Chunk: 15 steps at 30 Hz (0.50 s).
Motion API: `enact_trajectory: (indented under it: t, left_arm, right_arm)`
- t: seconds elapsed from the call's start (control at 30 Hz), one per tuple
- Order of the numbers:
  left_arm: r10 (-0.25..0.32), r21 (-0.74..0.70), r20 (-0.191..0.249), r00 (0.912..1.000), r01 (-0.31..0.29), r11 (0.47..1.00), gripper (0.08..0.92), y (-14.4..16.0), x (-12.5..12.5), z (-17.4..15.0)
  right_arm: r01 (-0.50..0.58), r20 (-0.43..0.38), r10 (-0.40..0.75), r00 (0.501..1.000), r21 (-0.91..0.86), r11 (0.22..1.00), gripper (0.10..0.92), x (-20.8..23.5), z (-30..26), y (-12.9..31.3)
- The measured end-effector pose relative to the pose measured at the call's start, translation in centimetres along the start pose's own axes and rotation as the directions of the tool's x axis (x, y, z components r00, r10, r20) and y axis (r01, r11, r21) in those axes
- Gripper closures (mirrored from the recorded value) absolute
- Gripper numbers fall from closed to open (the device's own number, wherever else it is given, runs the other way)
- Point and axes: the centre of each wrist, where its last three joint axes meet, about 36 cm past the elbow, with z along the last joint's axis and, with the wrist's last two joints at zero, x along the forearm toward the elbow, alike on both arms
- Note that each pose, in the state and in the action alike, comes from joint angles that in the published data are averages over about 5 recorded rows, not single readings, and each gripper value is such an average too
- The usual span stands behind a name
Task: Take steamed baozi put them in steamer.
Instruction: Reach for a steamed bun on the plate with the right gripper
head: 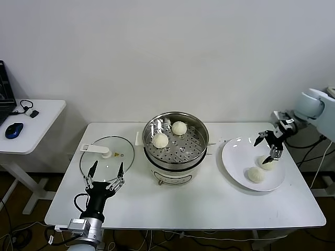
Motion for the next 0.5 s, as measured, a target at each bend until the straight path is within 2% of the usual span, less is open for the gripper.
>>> enact_trajectory:
  t: [0.5]
  left_arm:
    - [-0.001, 0.002, -0.010, 1.0000, 0.001, 1.000, 0.177, 0.0, 0.0, 0.4]
  right_arm:
    - [0.049, -0.045, -0.051, 0.998, -0.047, 0.998, 0.200, -6.7, 2.5, 0.5]
